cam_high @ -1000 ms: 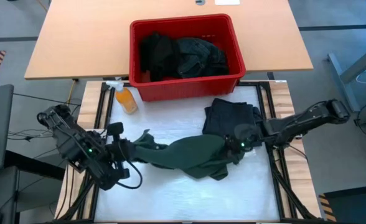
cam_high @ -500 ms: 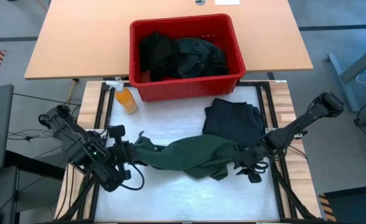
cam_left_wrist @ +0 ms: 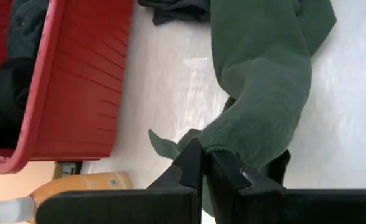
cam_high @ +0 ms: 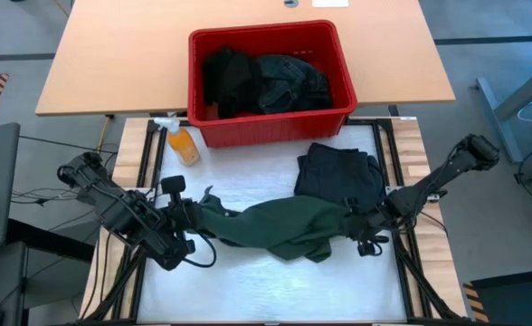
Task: Fold Laundry from Bin
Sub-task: Fold the green polo shirt from the bin
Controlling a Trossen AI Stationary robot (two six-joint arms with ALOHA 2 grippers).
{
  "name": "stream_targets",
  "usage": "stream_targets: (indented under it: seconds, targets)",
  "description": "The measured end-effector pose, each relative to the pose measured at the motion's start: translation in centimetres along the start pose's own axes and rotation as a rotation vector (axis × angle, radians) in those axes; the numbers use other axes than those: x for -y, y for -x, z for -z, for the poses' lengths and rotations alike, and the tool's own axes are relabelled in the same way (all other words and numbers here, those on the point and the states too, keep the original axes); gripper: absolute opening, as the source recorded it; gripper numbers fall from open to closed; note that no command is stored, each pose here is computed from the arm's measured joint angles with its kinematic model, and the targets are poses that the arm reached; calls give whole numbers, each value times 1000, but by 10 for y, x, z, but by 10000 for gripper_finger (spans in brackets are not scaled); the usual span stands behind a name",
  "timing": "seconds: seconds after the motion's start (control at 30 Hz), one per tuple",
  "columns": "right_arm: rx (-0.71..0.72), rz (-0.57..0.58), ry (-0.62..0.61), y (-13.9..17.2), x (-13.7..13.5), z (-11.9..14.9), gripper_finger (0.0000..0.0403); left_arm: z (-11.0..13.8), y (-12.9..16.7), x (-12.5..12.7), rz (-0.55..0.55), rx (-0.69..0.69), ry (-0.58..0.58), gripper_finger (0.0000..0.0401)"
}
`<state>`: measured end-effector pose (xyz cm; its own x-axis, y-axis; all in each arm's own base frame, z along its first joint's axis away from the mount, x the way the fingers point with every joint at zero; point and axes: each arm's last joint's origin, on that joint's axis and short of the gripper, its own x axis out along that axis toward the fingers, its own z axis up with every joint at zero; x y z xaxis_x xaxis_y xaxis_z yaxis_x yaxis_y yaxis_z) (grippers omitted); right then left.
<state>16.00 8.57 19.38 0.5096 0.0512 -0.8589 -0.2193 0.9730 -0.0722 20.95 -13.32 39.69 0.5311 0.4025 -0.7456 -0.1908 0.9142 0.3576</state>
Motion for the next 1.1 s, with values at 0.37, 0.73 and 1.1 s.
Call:
stream_targets:
  seconds: [0.37, 0.73, 1.1]
  targets:
    - [-113, 80, -12, -32, 8, -3, 97, -7, -10, -12, -34, -18, -39, 0]
    - [44, 87, -113, -11, 13, -50, 18, -2, 32, -47, -5, 265, 122, 0]
    - [535, -146, -128, 127, 16, -118, 29, 2, 98, -81, 144, 692, 199, 0]
